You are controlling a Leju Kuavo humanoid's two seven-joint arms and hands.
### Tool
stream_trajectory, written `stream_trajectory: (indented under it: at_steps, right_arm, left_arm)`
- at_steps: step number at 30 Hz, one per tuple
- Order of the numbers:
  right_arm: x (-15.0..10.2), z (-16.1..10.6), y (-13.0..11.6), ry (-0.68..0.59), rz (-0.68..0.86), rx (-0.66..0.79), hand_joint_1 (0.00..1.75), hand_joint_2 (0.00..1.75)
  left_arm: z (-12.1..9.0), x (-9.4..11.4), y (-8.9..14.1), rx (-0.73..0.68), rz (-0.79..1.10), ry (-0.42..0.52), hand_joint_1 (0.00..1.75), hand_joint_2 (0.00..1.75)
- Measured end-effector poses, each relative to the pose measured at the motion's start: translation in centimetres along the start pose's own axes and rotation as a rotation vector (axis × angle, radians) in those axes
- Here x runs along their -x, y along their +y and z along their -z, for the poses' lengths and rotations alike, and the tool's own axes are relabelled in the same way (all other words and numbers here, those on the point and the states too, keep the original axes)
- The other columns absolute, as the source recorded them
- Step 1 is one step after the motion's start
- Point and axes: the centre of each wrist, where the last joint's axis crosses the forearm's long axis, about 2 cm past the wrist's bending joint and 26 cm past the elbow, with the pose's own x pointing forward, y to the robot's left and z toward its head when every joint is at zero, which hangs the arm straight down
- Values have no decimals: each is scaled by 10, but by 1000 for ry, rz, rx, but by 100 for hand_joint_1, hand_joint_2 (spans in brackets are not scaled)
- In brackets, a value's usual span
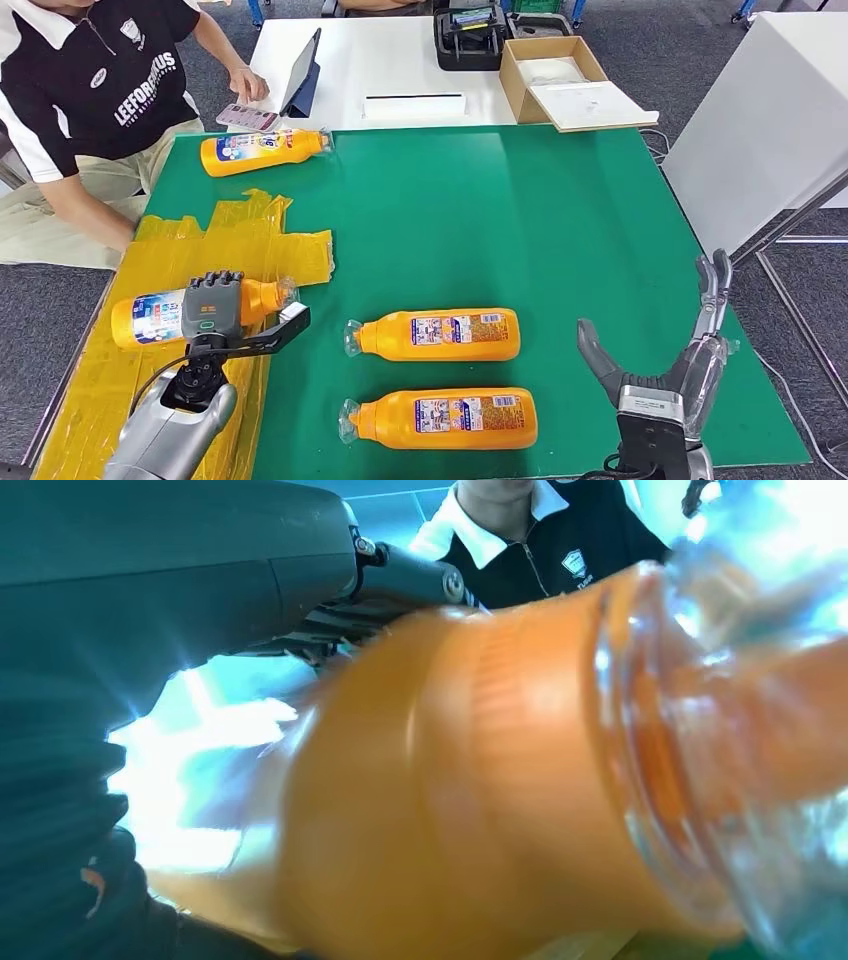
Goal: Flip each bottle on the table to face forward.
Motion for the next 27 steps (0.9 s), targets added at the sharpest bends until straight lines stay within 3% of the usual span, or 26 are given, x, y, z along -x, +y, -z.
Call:
stream_trajectory:
  at_steps: [13, 22, 27]
  right_arm:
    - [9, 5, 6, 7, 10, -35, 0, 175]
    - [24, 0, 12, 16, -210, -64, 0, 175]
    - [33, 3, 14, 19, -325, -116, 0, 175]
  left_arm:
    - [1, 0, -4, 23, 7, -26, 0, 175]
    - [-15, -12, 4, -15, -269, -255, 0, 175]
    - [-26, -22, 18, -76, -426, -322, 0, 175]
